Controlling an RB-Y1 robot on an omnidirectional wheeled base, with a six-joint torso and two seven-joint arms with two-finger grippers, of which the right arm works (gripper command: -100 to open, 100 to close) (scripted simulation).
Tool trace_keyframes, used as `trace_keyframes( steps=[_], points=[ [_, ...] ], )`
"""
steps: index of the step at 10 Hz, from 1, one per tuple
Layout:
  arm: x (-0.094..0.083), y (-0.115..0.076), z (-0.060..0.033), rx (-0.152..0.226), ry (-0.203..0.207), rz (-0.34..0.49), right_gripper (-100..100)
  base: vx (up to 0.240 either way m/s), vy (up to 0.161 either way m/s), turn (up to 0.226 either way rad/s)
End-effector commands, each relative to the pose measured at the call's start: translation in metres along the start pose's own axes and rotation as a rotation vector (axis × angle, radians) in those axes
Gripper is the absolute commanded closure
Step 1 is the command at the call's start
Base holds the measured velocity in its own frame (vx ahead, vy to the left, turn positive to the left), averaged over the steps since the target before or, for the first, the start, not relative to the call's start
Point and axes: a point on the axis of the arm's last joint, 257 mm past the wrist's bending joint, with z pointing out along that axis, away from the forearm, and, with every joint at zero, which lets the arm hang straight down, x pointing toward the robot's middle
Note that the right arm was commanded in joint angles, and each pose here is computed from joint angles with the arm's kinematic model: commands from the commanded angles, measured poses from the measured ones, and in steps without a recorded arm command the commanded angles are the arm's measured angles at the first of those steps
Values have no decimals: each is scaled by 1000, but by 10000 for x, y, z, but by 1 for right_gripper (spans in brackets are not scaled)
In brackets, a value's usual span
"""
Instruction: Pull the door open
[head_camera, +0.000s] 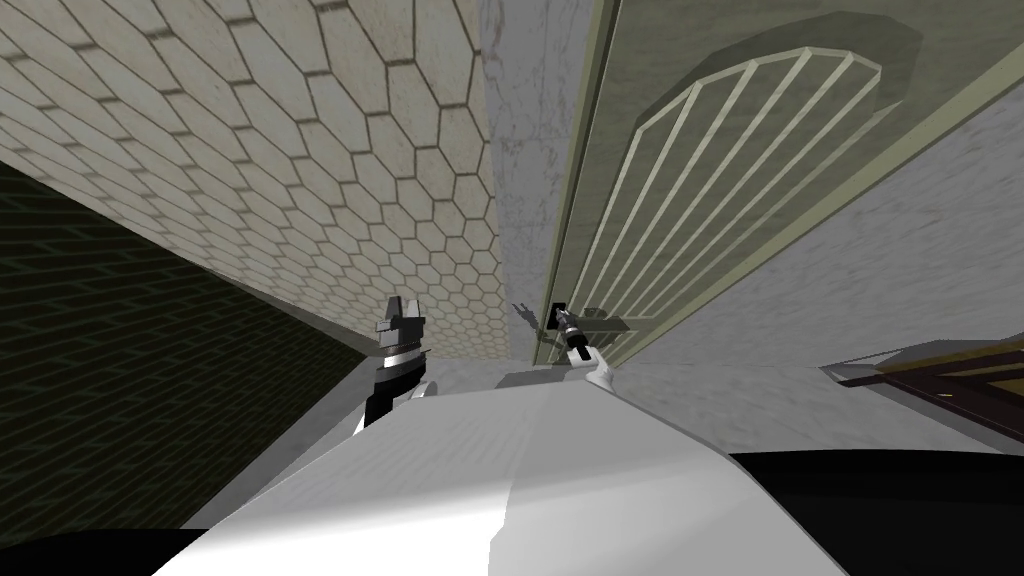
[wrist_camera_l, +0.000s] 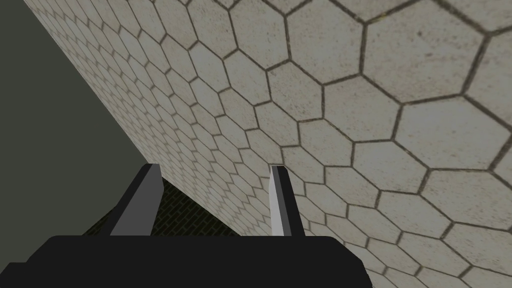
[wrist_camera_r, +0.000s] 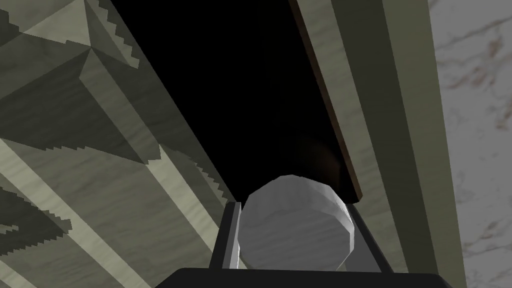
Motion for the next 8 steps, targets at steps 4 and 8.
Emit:
trace_keyframes(
  steps=[4,8],
  points=[
    [-22,1,-32,-4,-12,191,100,-30,-11,67],
    [-63,-39,-57,-1,-23,319,100,-34,-14,50]
  ],
)
